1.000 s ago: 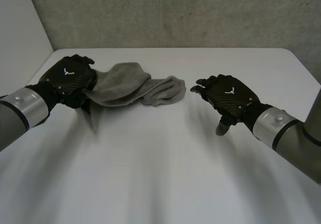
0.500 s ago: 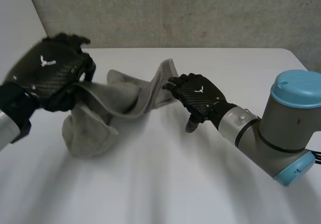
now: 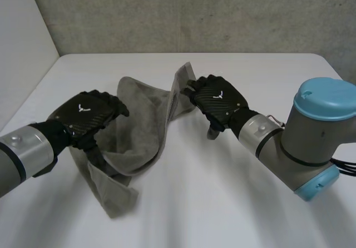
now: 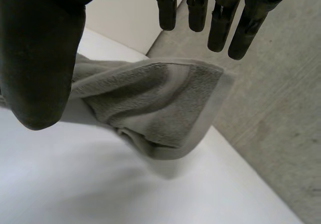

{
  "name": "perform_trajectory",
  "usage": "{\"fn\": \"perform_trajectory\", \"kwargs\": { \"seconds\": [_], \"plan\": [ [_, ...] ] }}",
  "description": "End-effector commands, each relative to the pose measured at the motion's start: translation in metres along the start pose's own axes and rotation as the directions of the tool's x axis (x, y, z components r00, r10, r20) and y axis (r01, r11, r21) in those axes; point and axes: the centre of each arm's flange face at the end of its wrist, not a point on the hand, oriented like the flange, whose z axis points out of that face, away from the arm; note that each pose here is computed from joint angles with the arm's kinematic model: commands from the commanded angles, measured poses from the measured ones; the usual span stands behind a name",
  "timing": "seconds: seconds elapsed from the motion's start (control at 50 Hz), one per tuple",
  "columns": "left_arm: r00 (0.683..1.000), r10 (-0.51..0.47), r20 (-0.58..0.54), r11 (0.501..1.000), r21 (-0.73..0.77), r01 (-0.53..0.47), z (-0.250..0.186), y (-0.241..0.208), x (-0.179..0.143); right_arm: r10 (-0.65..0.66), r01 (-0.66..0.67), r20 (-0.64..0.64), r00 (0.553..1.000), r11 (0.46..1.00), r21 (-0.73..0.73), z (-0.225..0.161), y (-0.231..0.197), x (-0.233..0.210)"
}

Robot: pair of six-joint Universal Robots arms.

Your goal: Fold the towel.

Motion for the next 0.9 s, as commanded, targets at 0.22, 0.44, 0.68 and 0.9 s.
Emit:
{"fn": "perform_trajectory", "kwargs": {
  "seconds": [0.22, 0.44, 0.68, 0.9],
  "plan": [
    [1.000, -0.013, 0.016, 1.000, -0.007, 0.013, -0.001, 0.003, -0.004, -0.194, 0.200, -0.052, 0.980, 0.968, 0.155, 0.058, 0.004, 0.010],
    [0.999, -0.038, 0.002, 0.999, -0.021, 0.038, -0.002, 0.008, 0.000, -0.138, 0.142, -0.039, 0.990, 0.973, 0.182, 0.086, 0.003, 0.022],
    [0.999, -0.052, -0.010, 0.998, -0.032, 0.051, -0.003, 0.012, 0.004, -0.103, 0.105, -0.018, 0.994, 0.982, 0.155, 0.120, 0.034, 0.024],
    [0.998, -0.061, -0.013, 0.997, -0.045, 0.060, -0.001, 0.017, 0.005, -0.102, 0.107, -0.034, 0.994, 0.980, 0.170, 0.120, 0.031, 0.026]
  ]
}}
